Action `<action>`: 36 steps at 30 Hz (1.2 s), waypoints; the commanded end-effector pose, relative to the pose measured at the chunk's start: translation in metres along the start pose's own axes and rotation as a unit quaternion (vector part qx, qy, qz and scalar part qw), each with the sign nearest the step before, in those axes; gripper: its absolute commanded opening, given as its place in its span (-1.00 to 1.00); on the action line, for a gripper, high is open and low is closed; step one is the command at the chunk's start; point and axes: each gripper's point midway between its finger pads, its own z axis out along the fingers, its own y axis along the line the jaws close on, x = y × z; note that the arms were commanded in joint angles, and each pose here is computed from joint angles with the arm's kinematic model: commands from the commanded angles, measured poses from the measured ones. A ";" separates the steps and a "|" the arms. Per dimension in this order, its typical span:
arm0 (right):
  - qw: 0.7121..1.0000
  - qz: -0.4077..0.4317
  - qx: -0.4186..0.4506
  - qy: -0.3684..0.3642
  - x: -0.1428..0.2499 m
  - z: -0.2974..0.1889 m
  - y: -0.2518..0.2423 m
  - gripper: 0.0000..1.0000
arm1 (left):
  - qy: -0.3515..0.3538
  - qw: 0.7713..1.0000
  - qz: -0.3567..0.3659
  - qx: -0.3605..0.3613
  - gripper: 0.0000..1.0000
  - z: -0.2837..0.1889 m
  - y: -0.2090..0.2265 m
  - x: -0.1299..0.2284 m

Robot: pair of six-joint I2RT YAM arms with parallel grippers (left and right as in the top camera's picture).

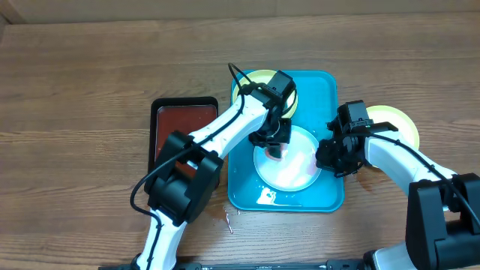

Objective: Clean dirty plates on tray and stack at the side
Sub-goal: 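Scrub the light-blue plate with the sponge while the right gripper holds it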

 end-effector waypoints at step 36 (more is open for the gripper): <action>1.000 -0.001 0.016 -0.003 -0.002 0.006 -0.006 -0.92 | -0.094 0.987 -0.051 -0.122 -0.91 -0.166 0.058 0.038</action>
